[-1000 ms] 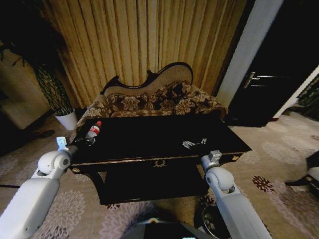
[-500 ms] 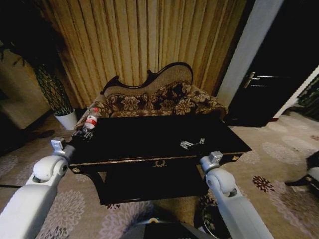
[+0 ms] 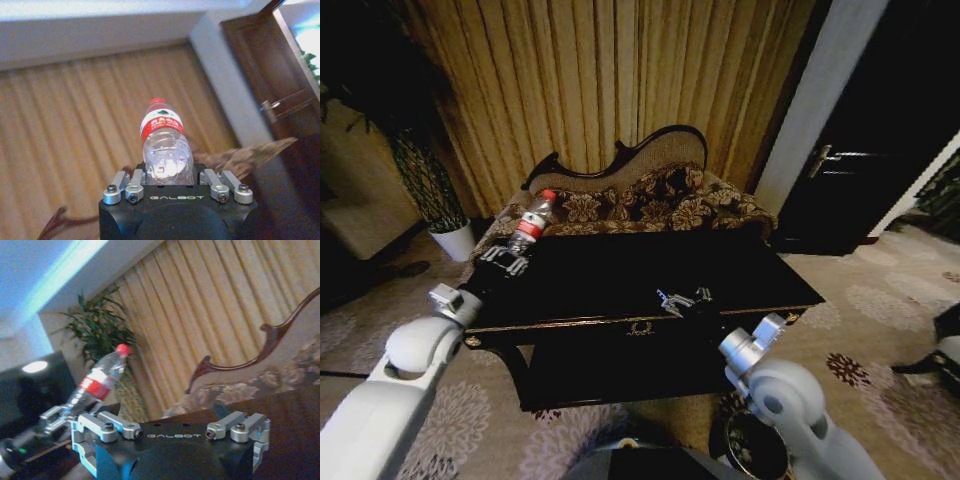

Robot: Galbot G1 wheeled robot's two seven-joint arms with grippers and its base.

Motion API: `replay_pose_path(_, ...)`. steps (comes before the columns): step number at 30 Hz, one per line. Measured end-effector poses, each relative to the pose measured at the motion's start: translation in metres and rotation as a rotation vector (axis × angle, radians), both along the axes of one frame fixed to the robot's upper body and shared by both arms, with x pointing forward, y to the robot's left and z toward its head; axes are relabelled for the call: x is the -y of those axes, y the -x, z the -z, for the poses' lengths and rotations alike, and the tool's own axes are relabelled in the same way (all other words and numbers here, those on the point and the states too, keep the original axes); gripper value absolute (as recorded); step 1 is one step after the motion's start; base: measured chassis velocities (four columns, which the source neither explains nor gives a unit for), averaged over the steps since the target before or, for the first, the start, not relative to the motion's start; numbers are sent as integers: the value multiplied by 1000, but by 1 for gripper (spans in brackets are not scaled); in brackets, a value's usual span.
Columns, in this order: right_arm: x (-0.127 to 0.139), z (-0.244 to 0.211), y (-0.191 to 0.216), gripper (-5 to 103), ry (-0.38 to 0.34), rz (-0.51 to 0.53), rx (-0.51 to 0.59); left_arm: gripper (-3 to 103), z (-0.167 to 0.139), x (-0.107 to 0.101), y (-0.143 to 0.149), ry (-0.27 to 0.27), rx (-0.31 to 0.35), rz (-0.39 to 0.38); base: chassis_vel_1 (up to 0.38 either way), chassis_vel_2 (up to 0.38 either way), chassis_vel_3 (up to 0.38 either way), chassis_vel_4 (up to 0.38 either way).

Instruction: Move to the front of the table and place the trash on the table into the trash bin.

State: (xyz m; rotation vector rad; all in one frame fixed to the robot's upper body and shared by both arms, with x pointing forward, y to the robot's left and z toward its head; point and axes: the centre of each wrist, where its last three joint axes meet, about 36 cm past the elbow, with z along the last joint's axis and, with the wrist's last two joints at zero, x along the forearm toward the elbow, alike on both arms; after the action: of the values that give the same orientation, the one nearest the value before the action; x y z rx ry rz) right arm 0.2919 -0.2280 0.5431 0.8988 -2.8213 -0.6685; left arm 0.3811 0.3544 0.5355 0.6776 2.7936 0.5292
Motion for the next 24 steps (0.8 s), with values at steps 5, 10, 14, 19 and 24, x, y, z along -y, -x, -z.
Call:
replay_pose_path(5,0,-8,-1,100,-59,-37,-4,42,-10,36,14,0,31,108,0,0,0,0)
replay_pose_path(10,-2,-14,0,100,-76,-54,8,42,-19,57,26,30,4,184,0,0,0,0)
replay_pose_path(14,-2,-20,1,100,-76,-67,27,42,-22,64,30,32,-10,219,0,0,0,0)
replay_pose_path(19,-3,-27,2,100,-105,-104,33,42,-26,74,37,19,-13,275,0,0,0,0)
replay_pose_path(24,-7,-27,2,100,-118,-132,28,42,-29,85,47,21,-23,345,0,0,0,0)
